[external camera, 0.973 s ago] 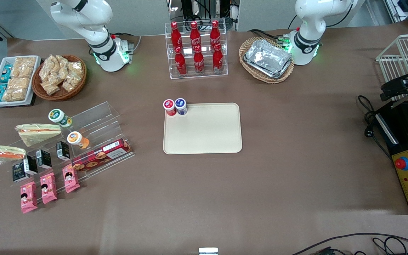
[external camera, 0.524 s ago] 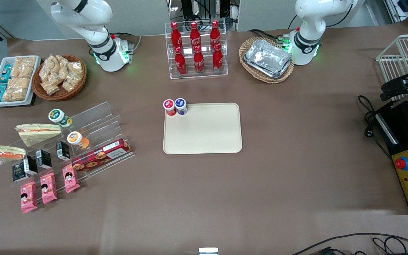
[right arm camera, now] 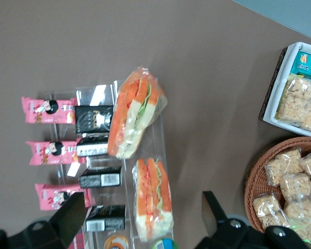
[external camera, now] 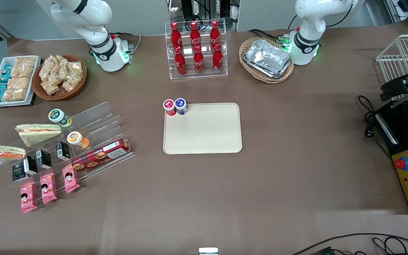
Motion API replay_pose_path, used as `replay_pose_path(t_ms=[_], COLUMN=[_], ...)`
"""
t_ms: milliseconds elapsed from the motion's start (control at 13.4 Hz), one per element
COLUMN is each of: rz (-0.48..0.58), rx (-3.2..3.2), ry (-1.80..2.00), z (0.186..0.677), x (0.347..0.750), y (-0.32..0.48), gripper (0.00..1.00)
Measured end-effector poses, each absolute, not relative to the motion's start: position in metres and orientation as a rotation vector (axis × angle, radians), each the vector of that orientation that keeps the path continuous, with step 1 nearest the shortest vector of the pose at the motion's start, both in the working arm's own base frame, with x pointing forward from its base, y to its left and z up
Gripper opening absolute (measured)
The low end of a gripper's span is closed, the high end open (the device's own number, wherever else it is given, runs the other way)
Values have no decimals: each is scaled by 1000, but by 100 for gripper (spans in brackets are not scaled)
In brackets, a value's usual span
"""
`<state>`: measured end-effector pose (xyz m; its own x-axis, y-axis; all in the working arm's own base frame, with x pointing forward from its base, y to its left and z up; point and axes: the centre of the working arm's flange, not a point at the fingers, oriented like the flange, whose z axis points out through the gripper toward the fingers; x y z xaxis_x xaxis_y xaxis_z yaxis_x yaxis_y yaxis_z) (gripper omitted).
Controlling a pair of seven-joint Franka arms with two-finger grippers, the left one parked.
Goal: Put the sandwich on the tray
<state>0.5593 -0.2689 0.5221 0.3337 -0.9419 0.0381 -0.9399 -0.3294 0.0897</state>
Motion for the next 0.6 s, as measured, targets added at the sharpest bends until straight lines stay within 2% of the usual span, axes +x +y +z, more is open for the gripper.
replay_pose_path(t_ms=[599], rz=[-2], rx=[2444], ry=[-1763], z=[455], x=[578], y=[-292], gripper=[100])
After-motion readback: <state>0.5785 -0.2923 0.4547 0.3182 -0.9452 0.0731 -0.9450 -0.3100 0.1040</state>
